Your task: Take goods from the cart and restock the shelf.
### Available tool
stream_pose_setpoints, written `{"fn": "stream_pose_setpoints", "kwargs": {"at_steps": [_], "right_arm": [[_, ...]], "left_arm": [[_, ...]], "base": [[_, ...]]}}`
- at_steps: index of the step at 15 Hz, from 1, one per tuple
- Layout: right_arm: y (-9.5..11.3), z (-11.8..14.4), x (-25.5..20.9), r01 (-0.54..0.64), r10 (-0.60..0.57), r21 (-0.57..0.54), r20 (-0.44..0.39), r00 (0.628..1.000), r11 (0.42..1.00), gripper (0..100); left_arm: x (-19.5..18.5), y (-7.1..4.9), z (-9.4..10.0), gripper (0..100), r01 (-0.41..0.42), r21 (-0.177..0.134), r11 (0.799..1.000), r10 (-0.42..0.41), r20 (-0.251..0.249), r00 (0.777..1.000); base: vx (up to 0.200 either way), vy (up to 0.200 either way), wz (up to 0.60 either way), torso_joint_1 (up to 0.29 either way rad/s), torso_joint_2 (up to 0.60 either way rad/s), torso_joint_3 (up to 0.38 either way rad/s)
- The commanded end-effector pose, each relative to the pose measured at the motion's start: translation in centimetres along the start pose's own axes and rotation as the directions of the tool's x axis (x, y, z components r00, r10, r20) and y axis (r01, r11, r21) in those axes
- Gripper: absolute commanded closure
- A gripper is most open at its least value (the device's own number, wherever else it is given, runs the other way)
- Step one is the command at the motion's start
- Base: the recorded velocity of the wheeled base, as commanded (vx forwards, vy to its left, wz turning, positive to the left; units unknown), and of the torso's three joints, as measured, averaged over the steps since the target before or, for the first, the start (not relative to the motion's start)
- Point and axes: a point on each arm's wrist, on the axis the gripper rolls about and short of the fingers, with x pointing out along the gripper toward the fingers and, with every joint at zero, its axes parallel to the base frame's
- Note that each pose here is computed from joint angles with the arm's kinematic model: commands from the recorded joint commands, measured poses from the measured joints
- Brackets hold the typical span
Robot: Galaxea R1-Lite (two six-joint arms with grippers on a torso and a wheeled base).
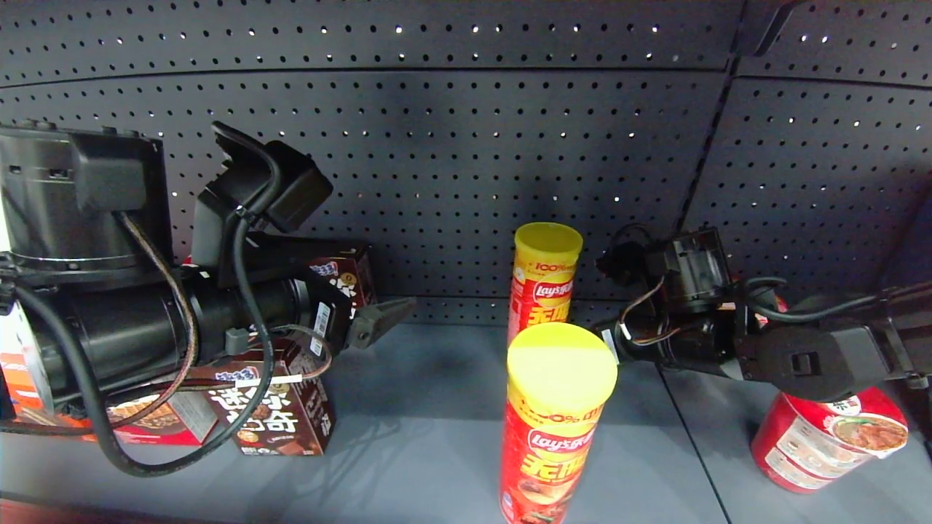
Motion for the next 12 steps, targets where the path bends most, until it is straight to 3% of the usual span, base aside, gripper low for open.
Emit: {"fn": "stream_pose_setpoints", "kwargs": {"at_steps": [1,12], "right_arm": [[0.3,0.1,0.3,-0.006,0.006,-0.002,0.006,1.000,1.000,0],[1.5,0.3,1.0,-0.030,0.030,-0.016,0.008,1.000,0.999,0]], "left_arm": [[0.1,0.0,0.0,0,0.000,0.000,1.000,0.000,0.000,1.000],[0.1,0.0,-0.1,0,0.001,0.000,1.000,-0.001,-0.003,1.000]], "base": [[0.000,0.000,0.00,0.000,0.00,0.000],[0.000,0.000,0.00,0.000,0.00,0.000]]}}
